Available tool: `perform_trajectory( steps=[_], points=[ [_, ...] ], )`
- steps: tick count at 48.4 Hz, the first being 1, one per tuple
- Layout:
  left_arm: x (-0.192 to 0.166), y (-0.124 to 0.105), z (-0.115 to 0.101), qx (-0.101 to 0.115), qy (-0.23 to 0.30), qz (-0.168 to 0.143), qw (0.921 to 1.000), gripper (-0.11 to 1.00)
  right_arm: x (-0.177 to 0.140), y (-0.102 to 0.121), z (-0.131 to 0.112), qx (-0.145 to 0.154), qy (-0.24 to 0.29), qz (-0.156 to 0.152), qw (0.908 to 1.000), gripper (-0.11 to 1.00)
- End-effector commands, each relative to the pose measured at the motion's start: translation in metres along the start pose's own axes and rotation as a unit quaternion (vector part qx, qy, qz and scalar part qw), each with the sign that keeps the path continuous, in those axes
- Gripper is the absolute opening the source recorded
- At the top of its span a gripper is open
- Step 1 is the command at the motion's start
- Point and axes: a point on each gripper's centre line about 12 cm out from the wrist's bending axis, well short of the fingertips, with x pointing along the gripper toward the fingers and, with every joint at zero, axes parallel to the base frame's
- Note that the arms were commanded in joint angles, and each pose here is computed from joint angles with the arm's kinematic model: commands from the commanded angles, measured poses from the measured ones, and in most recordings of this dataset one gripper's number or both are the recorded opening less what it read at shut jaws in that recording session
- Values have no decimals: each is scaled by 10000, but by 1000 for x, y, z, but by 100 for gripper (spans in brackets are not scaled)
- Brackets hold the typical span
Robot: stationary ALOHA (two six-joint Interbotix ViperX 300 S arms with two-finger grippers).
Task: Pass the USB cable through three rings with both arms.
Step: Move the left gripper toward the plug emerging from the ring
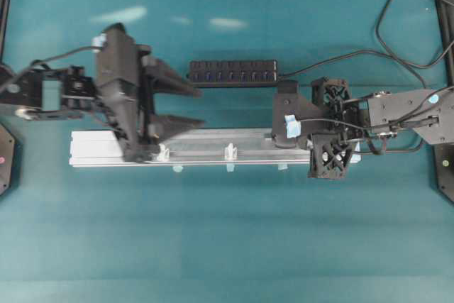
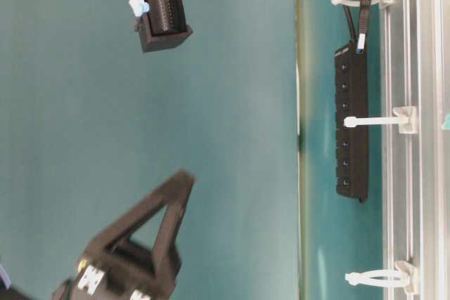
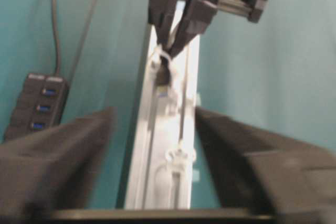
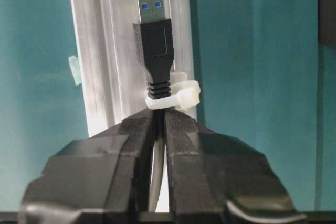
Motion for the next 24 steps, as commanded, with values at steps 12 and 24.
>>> perform_trajectory(
  steps=[12, 24],
  points=[
    [56, 1, -3, 58, 230, 14, 9997, 86, -8, 2, -6, -44, -374, 60, 9993, -7],
    [90, 1, -16, 50, 467, 23, 9989, 86, -12, 3, -12, -11, -629, 110, 9980, -7]
  ],
)
